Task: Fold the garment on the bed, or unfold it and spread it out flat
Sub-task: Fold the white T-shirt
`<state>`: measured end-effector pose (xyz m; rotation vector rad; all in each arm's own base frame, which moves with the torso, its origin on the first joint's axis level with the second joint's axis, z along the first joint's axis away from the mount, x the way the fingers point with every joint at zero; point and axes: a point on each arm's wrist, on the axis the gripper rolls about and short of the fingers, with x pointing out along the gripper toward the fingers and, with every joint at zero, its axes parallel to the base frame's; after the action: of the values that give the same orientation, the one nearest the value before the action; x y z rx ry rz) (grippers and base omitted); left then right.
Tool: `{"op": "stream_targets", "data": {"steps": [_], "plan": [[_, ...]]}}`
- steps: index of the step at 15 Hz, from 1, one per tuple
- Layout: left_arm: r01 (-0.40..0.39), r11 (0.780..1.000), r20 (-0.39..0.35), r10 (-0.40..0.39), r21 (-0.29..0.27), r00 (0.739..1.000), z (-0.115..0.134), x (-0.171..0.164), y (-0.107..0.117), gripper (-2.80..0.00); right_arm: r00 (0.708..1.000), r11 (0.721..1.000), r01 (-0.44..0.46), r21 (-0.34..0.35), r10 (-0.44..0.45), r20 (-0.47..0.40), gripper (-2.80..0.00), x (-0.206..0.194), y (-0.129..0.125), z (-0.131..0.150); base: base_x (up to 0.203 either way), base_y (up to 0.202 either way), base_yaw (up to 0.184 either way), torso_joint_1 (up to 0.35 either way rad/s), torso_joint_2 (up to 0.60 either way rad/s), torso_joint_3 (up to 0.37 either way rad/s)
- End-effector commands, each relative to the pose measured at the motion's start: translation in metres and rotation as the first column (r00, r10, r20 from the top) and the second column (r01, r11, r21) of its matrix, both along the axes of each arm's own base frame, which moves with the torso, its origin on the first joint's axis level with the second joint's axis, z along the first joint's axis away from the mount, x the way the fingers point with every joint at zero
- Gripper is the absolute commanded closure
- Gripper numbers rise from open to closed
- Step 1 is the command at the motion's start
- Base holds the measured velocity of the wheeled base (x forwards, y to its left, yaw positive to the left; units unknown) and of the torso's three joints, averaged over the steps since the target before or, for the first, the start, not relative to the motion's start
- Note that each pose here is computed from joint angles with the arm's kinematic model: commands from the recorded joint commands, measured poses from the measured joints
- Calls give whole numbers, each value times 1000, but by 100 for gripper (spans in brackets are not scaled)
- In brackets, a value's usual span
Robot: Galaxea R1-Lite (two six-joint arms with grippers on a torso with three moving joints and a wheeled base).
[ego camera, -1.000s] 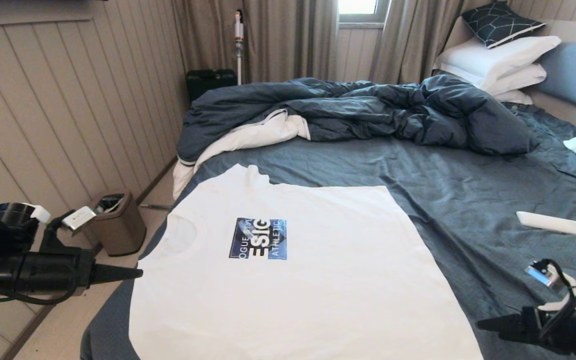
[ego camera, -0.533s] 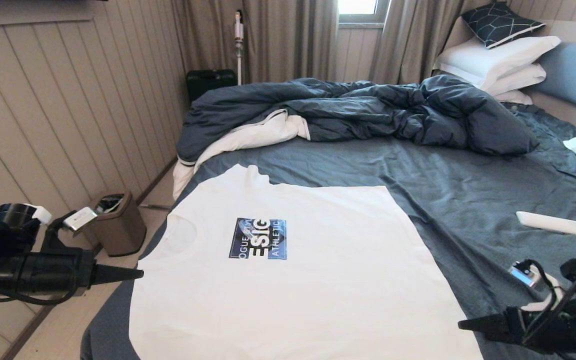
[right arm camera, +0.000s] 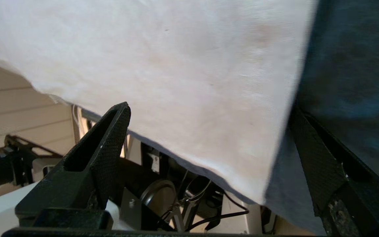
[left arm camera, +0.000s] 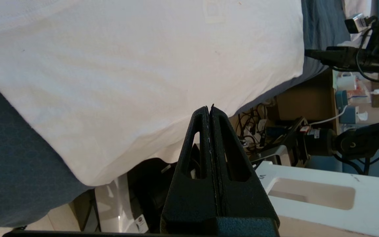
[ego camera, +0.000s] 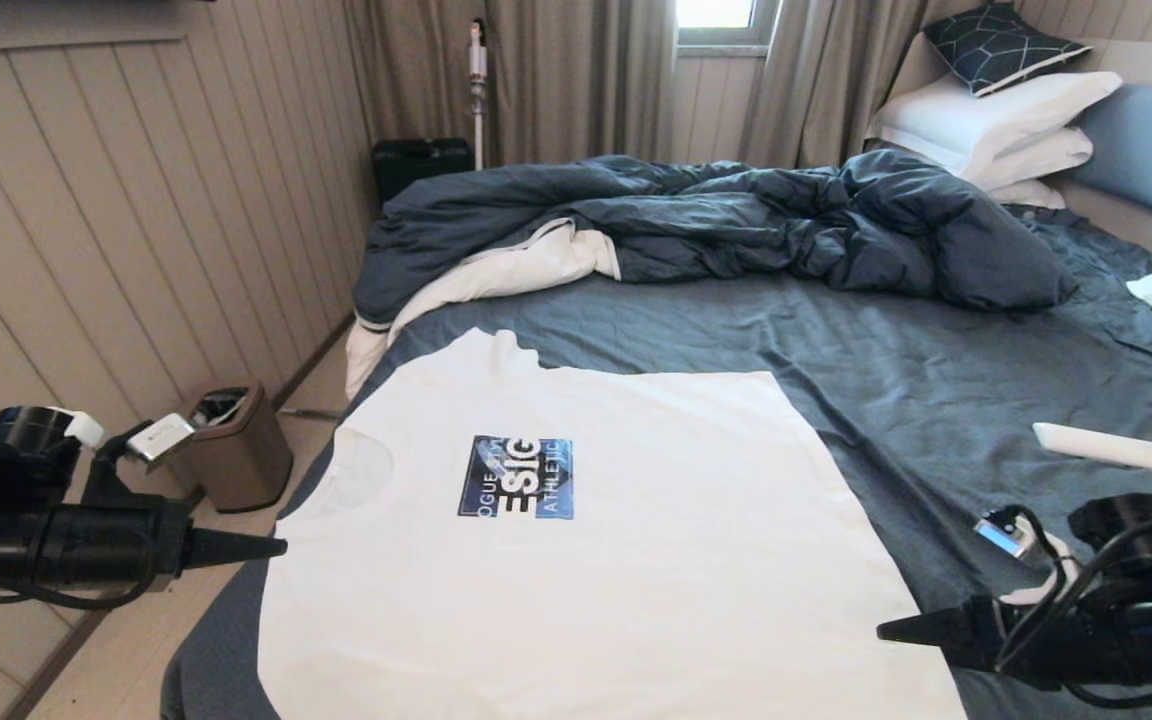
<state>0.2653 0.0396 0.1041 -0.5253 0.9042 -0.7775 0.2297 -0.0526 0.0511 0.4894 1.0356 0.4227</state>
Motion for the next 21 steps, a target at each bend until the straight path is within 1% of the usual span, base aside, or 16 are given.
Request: {"op": "stream_targets", "data": {"steps": [1,6,8,13,14,21], "plan": [[3,1000,3,-3,-4,1000,1,-1,0,0,1000,1000,-23,11,23,-4,-280,2,7,0,0,0,0,0,0,0],[3,1000,0,-3,-5,1000,0,0,0,0,1000,1000,-23,13,23,-5,-280,4,9,-3,0,0,0,0,0,0],[3,1000,-9,-3,-7,1000,-2,0,0,0,999,999,-27,20,28,-33,-280,-5,11,-9,0,0,0,0,0,0],[3,1000,-10,-3,-7,1000,-3,-1,0,0,1000,1000,-22,3,22,2,-280,-8,10,-20,0,0,0,0,0,0],[3,1000,-10,-3,-7,1000,-3,0,0,0,1000,1000,-22,6,22,-1,0,-8,10,-20,0,0,0,0,0,0],[3,1000,-21,-3,-9,1000,-6,-1,0,0,1000,1000,-23,10,23,-1,0,-12,10,-20,0,0,0,0,0,0]]}}
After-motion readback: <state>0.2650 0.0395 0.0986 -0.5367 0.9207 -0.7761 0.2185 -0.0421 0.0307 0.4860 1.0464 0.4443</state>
